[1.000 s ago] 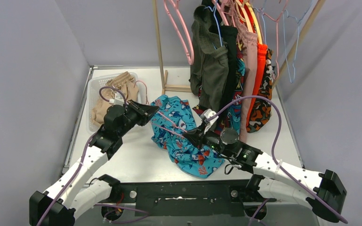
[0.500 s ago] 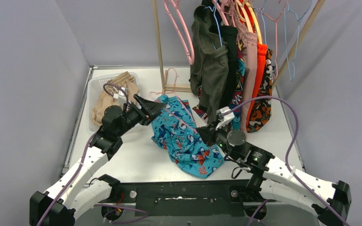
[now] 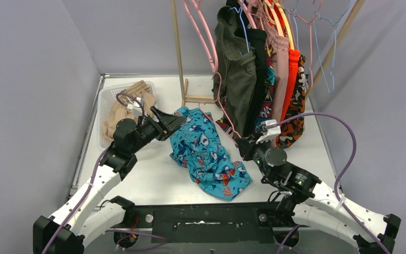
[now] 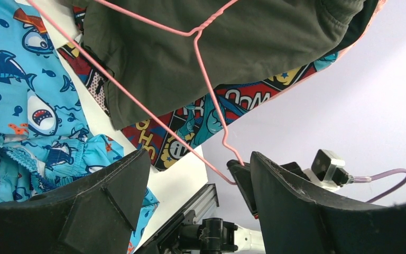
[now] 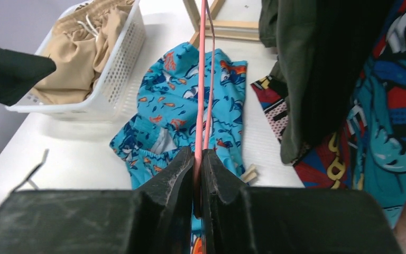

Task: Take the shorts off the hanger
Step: Place the hanger on the clothes rod.

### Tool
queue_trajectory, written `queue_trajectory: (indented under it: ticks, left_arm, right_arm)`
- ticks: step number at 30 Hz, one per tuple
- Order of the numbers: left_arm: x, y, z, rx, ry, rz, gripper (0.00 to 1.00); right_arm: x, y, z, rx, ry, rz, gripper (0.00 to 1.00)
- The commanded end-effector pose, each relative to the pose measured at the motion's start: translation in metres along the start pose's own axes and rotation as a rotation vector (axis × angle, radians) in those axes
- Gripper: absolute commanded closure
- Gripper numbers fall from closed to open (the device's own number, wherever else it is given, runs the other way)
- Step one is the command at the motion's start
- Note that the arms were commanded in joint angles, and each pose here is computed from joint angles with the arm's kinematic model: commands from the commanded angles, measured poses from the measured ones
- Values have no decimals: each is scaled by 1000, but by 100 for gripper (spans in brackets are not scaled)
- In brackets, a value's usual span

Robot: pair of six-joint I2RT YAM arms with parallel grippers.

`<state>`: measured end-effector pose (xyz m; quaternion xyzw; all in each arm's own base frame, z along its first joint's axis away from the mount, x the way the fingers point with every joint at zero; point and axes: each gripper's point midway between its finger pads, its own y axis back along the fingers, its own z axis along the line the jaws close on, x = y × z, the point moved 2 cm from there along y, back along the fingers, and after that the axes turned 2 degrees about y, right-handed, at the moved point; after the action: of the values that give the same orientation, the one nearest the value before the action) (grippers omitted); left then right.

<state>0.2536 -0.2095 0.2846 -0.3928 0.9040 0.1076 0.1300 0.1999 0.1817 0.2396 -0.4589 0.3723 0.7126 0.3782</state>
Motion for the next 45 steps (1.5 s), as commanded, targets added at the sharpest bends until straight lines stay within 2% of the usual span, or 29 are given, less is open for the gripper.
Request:
queue_trajectory:
  ticks: [1, 13, 19, 24, 30, 34, 41, 45]
  left_arm:
    - [-10, 5, -31, 93, -58, -27, 31]
    - [-11, 4, -23, 53, -83, -28, 31]
    - [-6, 1, -13, 32, -82, -4, 31]
    - [6, -2, 2, 2, -74, 61, 31]
    - [9, -1, 8, -6, -81, 70, 31]
    - [13, -3, 21, -36, -156, 100, 31]
    - [31, -4, 65, -236, -341, 228, 31]
    - [36, -1, 72, -261, -364, 253, 31]
  right_arm:
    - [-64, 3, 3, 47, 30, -165, 100]
    - [-143, 1, 7, 161, 218, -340, 100]
    - [-185, -2, 23, 134, 241, -502, 100]
    - [-217, -12, 28, 167, 273, -553, 100]
    - [-247, -34, 23, 160, 258, -576, 100]
    - [-259, -45, 34, 114, 266, -590, 100]
    - [-267, -52, 48, 51, 244, -611, 100]
    - [-266, -43, 47, 37, 211, -635, 100]
